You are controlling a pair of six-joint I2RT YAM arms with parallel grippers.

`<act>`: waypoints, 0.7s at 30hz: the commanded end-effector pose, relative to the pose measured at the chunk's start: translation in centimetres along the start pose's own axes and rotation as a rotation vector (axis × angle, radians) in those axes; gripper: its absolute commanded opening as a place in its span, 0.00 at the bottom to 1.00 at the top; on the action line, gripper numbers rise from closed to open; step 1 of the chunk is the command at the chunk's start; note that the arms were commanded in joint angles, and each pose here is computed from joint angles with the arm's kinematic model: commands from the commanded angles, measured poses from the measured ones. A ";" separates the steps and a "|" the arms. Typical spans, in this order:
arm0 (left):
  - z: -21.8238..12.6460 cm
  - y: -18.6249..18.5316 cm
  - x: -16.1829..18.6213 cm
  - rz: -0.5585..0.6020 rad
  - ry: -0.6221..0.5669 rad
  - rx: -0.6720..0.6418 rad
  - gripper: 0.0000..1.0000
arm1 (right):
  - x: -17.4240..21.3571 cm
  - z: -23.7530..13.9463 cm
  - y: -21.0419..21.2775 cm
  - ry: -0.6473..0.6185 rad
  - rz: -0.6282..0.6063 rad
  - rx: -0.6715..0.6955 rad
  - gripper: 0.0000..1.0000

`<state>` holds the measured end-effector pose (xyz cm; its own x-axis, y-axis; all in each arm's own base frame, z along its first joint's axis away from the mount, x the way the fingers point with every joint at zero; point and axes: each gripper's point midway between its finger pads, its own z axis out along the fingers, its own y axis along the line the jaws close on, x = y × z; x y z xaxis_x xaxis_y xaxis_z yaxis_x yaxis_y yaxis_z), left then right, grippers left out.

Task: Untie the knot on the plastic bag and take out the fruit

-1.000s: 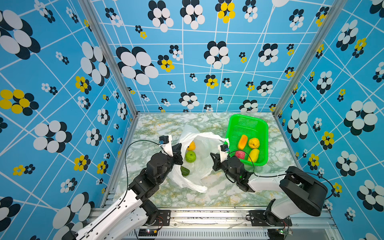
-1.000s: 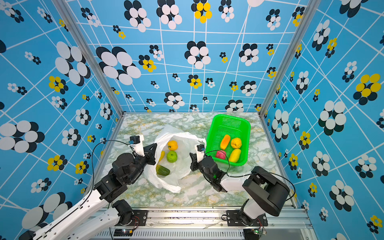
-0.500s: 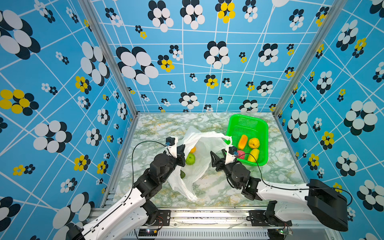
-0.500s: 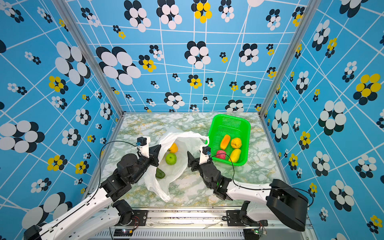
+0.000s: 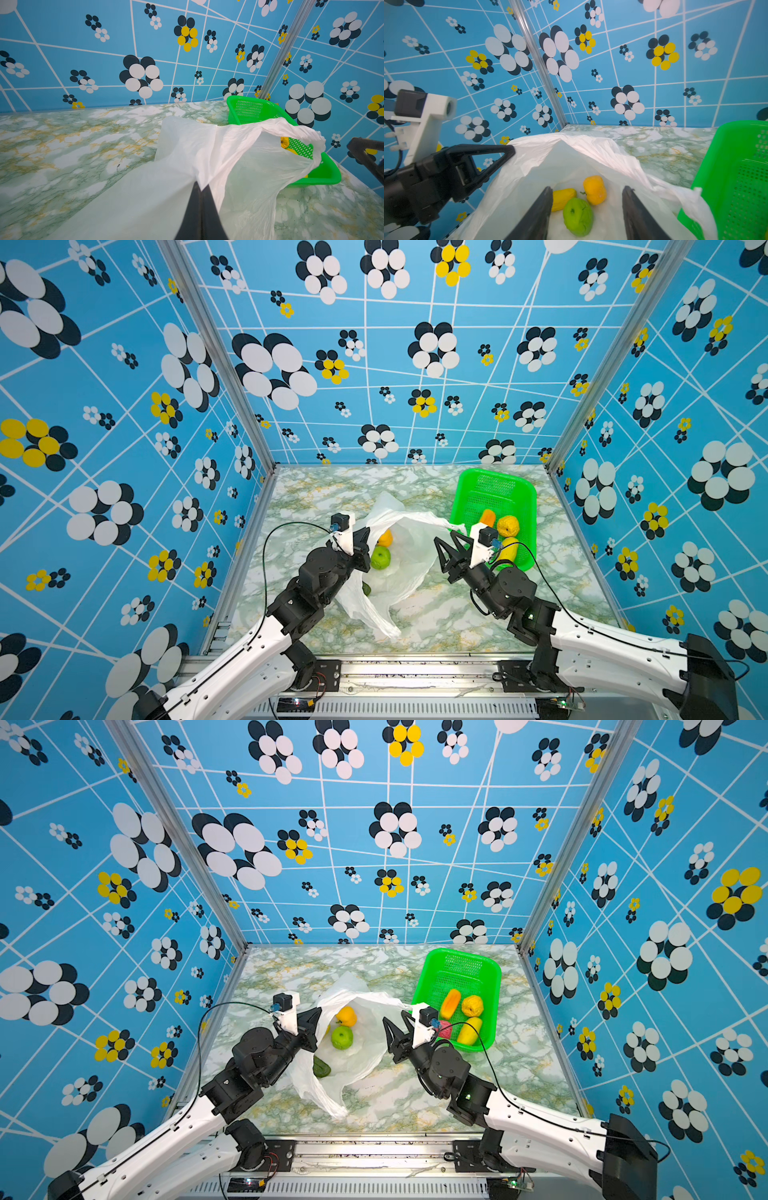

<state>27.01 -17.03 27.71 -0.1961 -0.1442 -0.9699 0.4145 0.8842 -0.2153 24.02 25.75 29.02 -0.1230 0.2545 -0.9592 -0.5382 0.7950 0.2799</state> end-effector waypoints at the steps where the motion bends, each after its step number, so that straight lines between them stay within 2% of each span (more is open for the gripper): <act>1: -0.2 0.5 -0.3 -0.021 -0.030 -0.015 0.00 | 2.3 1.7 3.3 0.138 -0.098 -0.113 0.49; 8: -0.3 0.5 -0.4 -0.033 -0.028 -0.018 0.00 | 11.1 5.6 4.0 0.344 -0.117 -0.071 0.44; 11: -0.3 0.5 -0.4 -0.038 -0.028 -0.017 0.00 | 13.7 6.7 3.9 0.407 -0.128 -0.050 0.44; 14: -0.3 0.5 -0.4 -0.041 -0.028 -0.018 0.00 | 15.6 7.5 3.6 0.448 -0.133 -0.025 0.51; 18: -0.3 0.6 -0.5 -0.044 -0.029 -0.019 0.00 | 18.1 8.6 3.4 0.504 -0.155 0.001 0.71; 21: -0.5 0.6 -0.6 -0.045 -0.036 -0.022 0.00 | 20.3 10.0 3.1 0.581 -0.191 0.015 0.77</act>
<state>26.97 -16.83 27.96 -0.1964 -0.1760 -0.9646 0.4056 0.8811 -0.2433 27.40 38.25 12.17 -0.4296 -0.1892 -0.8830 -0.5886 0.8002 0.1150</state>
